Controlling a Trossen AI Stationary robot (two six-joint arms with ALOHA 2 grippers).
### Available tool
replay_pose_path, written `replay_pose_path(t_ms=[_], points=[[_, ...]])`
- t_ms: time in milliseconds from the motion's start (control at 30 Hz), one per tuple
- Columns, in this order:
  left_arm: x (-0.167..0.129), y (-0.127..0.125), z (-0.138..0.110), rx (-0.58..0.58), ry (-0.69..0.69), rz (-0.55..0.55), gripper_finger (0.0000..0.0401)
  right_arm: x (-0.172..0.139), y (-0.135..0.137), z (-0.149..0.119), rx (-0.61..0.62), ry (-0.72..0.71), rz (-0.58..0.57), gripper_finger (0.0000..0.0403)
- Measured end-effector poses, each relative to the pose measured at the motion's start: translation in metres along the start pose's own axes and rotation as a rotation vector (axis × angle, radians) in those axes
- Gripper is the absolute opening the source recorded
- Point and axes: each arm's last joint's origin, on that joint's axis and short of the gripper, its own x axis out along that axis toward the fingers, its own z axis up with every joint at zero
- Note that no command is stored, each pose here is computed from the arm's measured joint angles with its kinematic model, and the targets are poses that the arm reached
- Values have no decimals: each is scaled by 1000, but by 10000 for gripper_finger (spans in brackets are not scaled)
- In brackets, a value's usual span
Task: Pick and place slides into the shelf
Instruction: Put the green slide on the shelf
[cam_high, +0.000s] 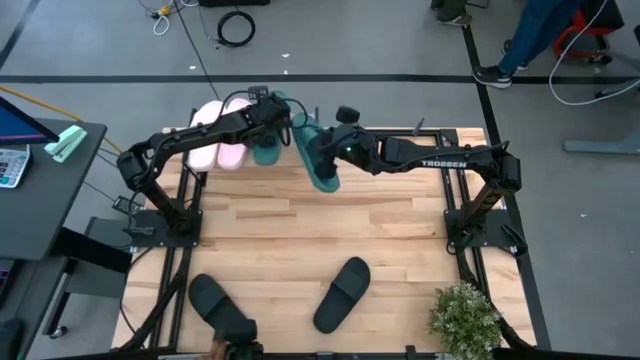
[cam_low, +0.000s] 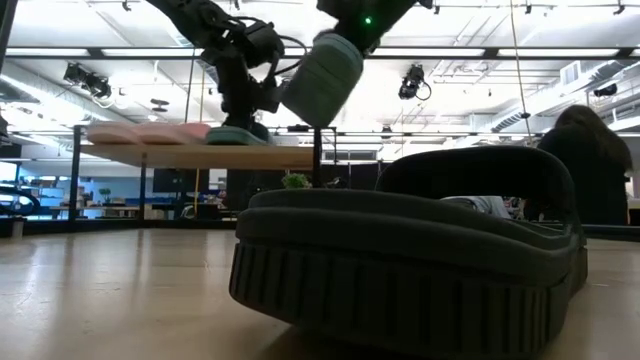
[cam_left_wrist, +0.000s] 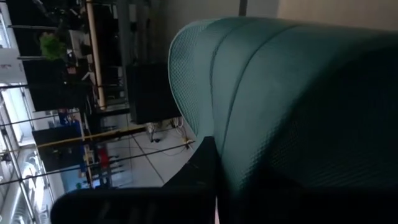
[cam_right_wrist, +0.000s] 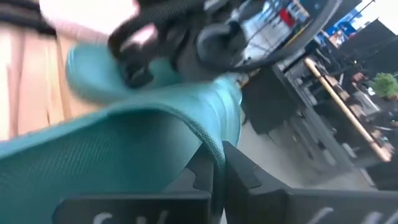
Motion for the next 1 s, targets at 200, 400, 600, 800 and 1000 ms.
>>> replay_pose_path(t_ms=[200,400,600,800,1000], points=[[1,2,-3,-4,17,-4,13,7,-11,6,123,-106,-4,12],[9,6,-9,-20,47,-2,14,41,-6,-9,152,-101,17,12],[11,8,-11,-53,59,6,16,54,-4,-9,154,-163,-10,11],[11,8,-12,-59,59,6,16,54,-9,-4,193,-232,-46,11],[10,7,-12,-59,70,-1,42,57,-12,-7,216,-215,-30,11]])
